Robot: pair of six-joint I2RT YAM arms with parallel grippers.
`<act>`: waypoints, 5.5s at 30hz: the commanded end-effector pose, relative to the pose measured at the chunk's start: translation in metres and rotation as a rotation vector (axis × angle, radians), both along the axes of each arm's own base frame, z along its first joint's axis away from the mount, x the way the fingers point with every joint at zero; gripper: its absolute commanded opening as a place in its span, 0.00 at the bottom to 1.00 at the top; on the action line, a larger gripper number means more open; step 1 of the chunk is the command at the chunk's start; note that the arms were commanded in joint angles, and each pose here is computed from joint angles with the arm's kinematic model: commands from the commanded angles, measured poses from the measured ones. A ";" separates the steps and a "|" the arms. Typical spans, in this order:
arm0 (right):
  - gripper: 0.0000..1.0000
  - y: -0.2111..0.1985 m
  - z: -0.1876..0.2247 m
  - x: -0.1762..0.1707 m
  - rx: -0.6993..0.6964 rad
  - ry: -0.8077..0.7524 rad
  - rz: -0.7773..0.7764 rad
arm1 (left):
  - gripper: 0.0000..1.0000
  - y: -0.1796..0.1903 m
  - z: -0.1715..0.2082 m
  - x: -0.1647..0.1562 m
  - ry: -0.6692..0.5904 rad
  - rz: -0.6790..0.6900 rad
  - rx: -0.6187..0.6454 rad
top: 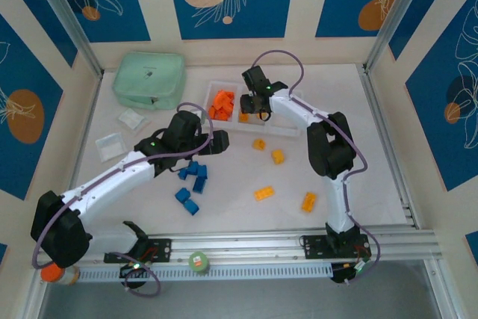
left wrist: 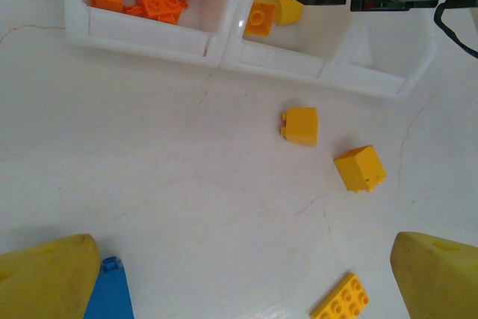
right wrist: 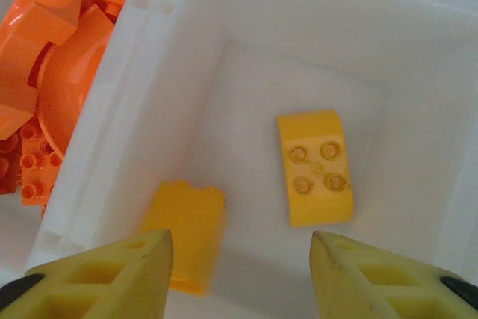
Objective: Sort the legos into containers by color
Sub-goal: Place the lego in the container, then pick up the lego from the center of the table, then place the lego in the container, then pick up the lego from the center of the table.
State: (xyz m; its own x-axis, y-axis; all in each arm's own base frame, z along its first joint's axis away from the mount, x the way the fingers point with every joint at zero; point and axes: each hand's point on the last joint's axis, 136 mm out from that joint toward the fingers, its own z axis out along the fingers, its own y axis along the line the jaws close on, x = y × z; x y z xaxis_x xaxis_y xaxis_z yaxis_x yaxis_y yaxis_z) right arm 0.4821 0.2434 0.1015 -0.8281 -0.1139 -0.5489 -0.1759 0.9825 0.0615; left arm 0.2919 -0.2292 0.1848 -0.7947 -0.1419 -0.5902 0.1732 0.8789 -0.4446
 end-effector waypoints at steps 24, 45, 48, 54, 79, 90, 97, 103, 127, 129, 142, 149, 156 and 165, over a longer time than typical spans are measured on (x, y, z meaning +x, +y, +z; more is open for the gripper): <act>0.67 -0.070 -0.009 -0.151 0.068 0.143 -0.064 | 0.99 -0.027 -0.023 -0.043 0.041 -0.108 -0.041; 0.71 -0.078 -0.074 -0.170 0.043 0.291 -0.093 | 0.99 -0.048 -0.045 -0.048 0.078 -0.093 -0.064; 0.67 -0.077 -0.076 -0.172 0.037 0.295 -0.086 | 0.99 -0.048 -0.045 -0.048 0.076 -0.092 -0.061; 0.54 -0.078 -0.075 -0.172 -0.006 0.279 -0.081 | 0.99 -0.048 -0.043 -0.047 0.072 -0.094 -0.063; 0.29 -0.048 -0.007 -0.144 0.014 0.141 0.029 | 0.99 -0.042 -0.017 -0.041 0.018 -0.099 -0.060; 0.29 -0.017 0.023 -0.069 0.051 0.045 0.025 | 0.99 -0.013 -0.007 -0.027 0.003 -0.050 -0.050; 0.29 0.001 0.016 -0.014 0.053 0.009 0.023 | 0.99 0.005 -0.003 -0.012 0.000 -0.006 -0.053; 0.34 -0.005 0.000 0.017 0.081 0.047 -0.029 | 0.99 0.005 0.003 -0.008 0.006 -0.004 -0.083; 0.57 -0.007 0.029 -0.102 0.178 0.087 0.093 | 0.99 0.000 -0.013 -0.027 0.050 -0.020 -0.126; 0.58 -0.012 0.016 -0.115 0.168 0.109 0.092 | 0.99 -0.003 -0.017 -0.032 0.051 -0.024 -0.130; 0.67 -0.024 -0.046 -0.143 0.047 0.169 0.098 | 0.99 -0.030 -0.040 -0.048 0.066 -0.048 -0.148; 0.64 -0.025 -0.063 -0.132 -0.030 0.166 0.087 | 0.99 -0.032 -0.046 -0.047 0.076 -0.043 -0.141; 0.65 -0.029 -0.067 -0.117 -0.096 0.129 0.069 | 0.99 -0.032 -0.045 -0.046 0.071 -0.038 -0.139; 0.54 -0.021 -0.075 -0.108 -0.133 0.124 0.080 | 0.99 -0.029 -0.048 -0.047 0.072 -0.035 -0.127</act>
